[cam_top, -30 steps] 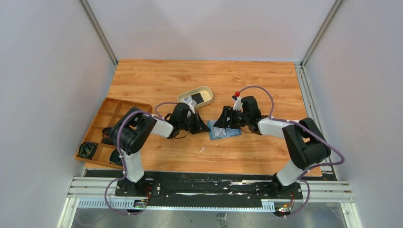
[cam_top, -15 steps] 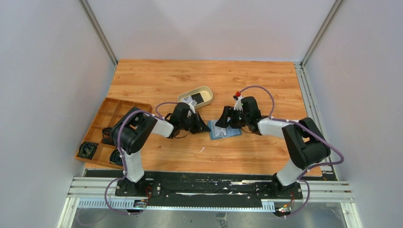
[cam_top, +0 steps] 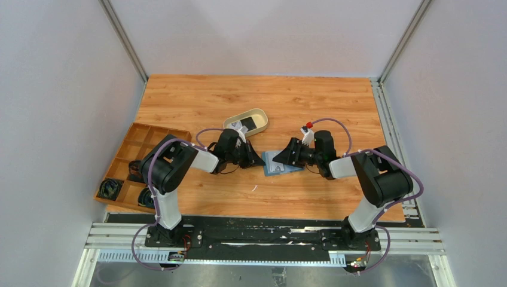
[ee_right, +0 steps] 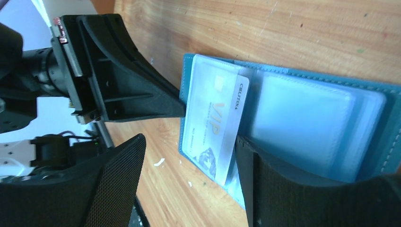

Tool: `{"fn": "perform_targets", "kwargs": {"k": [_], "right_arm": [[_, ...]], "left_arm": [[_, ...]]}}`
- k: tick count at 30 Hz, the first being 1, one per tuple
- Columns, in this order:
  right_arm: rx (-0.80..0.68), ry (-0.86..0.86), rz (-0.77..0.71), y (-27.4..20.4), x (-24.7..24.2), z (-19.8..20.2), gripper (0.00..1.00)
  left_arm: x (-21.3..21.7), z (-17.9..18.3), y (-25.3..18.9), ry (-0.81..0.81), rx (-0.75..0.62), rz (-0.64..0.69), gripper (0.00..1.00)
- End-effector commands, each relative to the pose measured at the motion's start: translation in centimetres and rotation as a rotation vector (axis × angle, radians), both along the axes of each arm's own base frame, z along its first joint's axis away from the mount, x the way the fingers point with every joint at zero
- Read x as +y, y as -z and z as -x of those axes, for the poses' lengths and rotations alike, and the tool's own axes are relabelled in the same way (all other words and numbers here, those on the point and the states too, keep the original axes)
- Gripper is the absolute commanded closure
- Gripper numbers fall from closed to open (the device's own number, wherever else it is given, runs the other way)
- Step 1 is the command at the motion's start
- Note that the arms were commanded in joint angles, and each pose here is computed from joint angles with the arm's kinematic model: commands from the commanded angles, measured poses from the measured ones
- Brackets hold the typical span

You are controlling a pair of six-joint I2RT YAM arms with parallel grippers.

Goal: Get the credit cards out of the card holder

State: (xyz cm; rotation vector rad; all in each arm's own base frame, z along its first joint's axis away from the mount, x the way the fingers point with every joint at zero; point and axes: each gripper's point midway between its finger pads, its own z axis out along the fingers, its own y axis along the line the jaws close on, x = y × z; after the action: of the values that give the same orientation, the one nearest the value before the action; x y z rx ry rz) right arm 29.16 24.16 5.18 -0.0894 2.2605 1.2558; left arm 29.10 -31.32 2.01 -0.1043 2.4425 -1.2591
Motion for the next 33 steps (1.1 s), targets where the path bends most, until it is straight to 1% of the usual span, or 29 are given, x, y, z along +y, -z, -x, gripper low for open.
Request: {"fn": "perform_targets", "kwargs": {"k": [1,6,10,17,26,33], "right_arm": [[0.085,-0.033,-0.112,0.5,0.1,2.0,0.27],[0.075,-0.069,-0.214,-0.5,0.9,2.2,0.3],[0.083,-0.071,-0.248,-0.7,1.2,1.8,0.32],[0.104,-0.092,-0.239,-0.5,1.9,1.6,0.32],[0.187,-0.132,-0.206,1.6,3.4,2.5,0.32],[0.207,-0.156,-0.206,1.2,4.6,2.2,0.32]], "left_arm": [[1.5,1.7,3.9,0.005,0.088,-0.115,1.0],[1.4,1.7,3.9,0.011,0.088,-0.118,1.0],[1.5,1.7,3.8,0.012,0.088,-0.12,1.0],[1.5,1.7,4.0,0.012,0.093,-0.123,1.0],[1.5,1.7,4.2,0.014,0.095,-0.125,1.0],[1.5,1.8,4.4,0.013,0.099,-0.128,1.0]]}}
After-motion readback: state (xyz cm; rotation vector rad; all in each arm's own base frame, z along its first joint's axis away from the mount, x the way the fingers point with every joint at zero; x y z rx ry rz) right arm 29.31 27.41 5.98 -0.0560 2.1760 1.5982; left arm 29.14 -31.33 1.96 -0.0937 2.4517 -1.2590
